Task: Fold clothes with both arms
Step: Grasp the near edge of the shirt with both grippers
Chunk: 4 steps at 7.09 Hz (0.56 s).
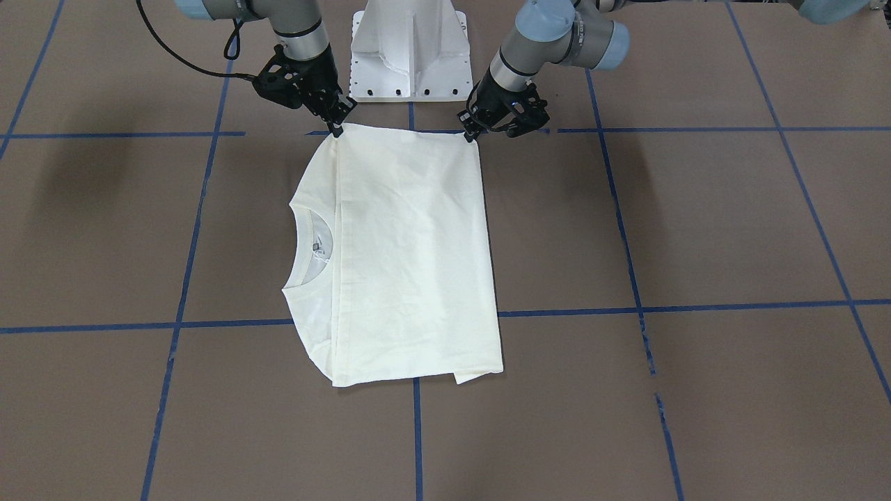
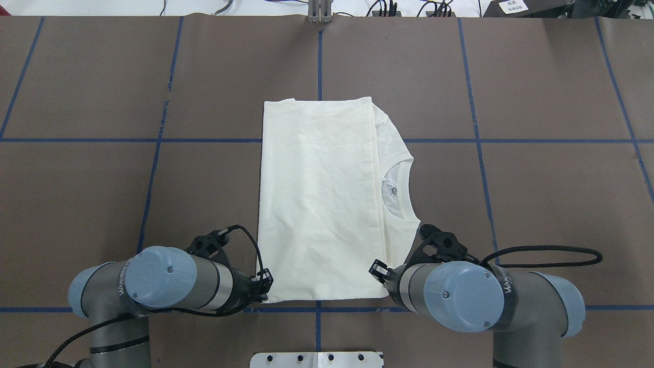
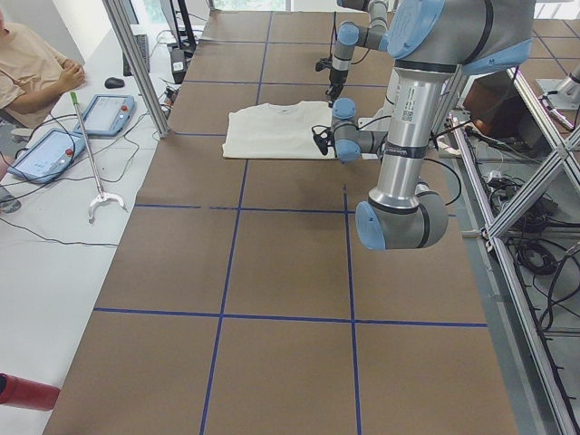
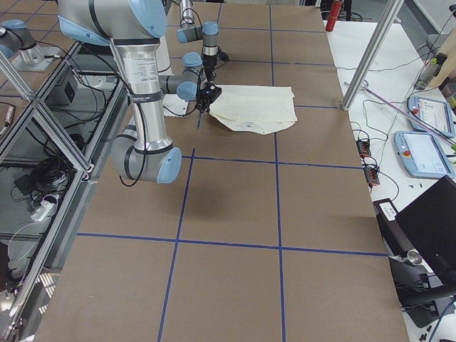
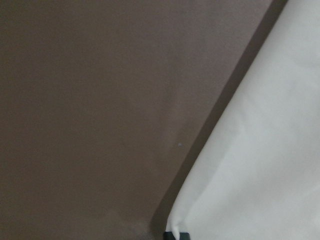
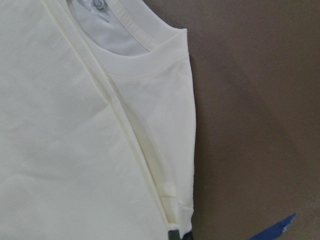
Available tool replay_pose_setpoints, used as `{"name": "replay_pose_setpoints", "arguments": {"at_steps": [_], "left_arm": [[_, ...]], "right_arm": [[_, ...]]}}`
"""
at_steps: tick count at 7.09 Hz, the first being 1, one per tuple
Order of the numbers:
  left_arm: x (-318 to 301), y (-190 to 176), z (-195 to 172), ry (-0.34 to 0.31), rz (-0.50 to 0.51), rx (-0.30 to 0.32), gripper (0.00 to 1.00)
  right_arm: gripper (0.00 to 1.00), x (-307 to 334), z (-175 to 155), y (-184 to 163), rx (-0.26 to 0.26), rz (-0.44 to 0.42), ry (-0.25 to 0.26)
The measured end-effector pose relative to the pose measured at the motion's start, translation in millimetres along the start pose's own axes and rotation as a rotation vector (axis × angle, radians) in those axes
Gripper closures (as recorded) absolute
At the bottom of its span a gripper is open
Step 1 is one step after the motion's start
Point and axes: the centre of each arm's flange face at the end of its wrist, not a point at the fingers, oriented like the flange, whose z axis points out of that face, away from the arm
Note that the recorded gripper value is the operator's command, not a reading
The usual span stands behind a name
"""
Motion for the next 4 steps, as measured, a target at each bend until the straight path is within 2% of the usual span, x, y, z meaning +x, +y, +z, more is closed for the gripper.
{"name": "replay_pose_setpoints", "arguments": {"at_steps": [2, 4], "left_arm": [[8.7, 21.9, -50.4, 0.025, 0.01, -0.025, 1.0], [21.8, 38.4, -95.8, 0.071, 0.018, -0.055, 1.0]], "right_arm": [[1.0, 5.9, -15.4, 3.9, -0.02, -0.004, -0.014], [1.0, 12.8, -67.9, -5.6, -0.048, 0.007, -0.078]]}}
